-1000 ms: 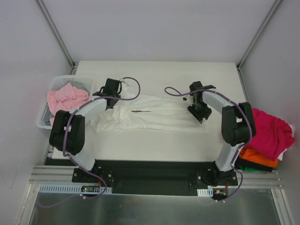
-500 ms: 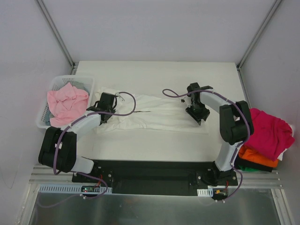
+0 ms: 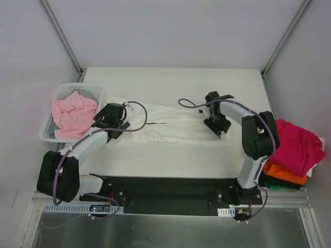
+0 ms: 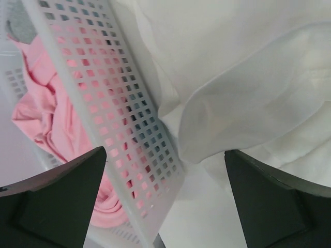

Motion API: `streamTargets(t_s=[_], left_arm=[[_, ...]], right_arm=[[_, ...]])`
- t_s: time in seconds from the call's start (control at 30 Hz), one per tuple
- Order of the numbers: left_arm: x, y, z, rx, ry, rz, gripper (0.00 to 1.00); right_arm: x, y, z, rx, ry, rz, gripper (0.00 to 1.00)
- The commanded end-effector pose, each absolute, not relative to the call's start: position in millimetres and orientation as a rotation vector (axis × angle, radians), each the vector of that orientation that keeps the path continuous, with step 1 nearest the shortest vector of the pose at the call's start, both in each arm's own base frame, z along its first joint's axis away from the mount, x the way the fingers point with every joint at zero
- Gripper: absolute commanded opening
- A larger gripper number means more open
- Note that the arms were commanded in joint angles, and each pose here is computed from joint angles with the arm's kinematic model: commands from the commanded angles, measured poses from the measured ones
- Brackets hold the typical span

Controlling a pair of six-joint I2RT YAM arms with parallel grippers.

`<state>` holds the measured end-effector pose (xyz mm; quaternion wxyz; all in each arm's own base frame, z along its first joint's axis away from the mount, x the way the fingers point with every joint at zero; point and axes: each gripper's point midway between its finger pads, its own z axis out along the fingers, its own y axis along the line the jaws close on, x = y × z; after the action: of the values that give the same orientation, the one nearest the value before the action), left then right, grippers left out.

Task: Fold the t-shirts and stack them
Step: Fold the tshirt

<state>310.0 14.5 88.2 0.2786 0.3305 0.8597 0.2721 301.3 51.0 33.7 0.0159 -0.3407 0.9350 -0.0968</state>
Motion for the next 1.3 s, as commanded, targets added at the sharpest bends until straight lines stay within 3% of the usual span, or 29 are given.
streamTargets(t_s=[0.0, 0.17, 0.4, 0.73, 1.17, 1.27], left_arm=[[338, 11, 140, 0.759, 2.178, 0.730, 0.99], [353, -7, 165, 0.703, 2.128, 0.608, 0.99], [371, -24, 167, 0.690, 2.127, 0.518, 0.99], [402, -53, 111, 0.729, 2.249, 0.372, 0.99], [383, -31, 39, 0.892, 2.392, 0.579, 0.99], [376, -29, 26, 0.948, 2.416, 0.657, 0.99]], right_arm=[[309, 58, 57, -1.046, 2.846, -0.301, 0.48], [318, 63, 78, -1.048, 2.766, -0.332, 0.63], [323, 65, 86, -1.052, 2.746, -0.355, 0.64], [330, 73, 78, -1.088, 2.733, -0.361, 0.65], [346, 68, 60, -1.206, 2.638, -0.534, 0.71], [344, 64, 48, -1.257, 2.623, -0.565, 0.76]])
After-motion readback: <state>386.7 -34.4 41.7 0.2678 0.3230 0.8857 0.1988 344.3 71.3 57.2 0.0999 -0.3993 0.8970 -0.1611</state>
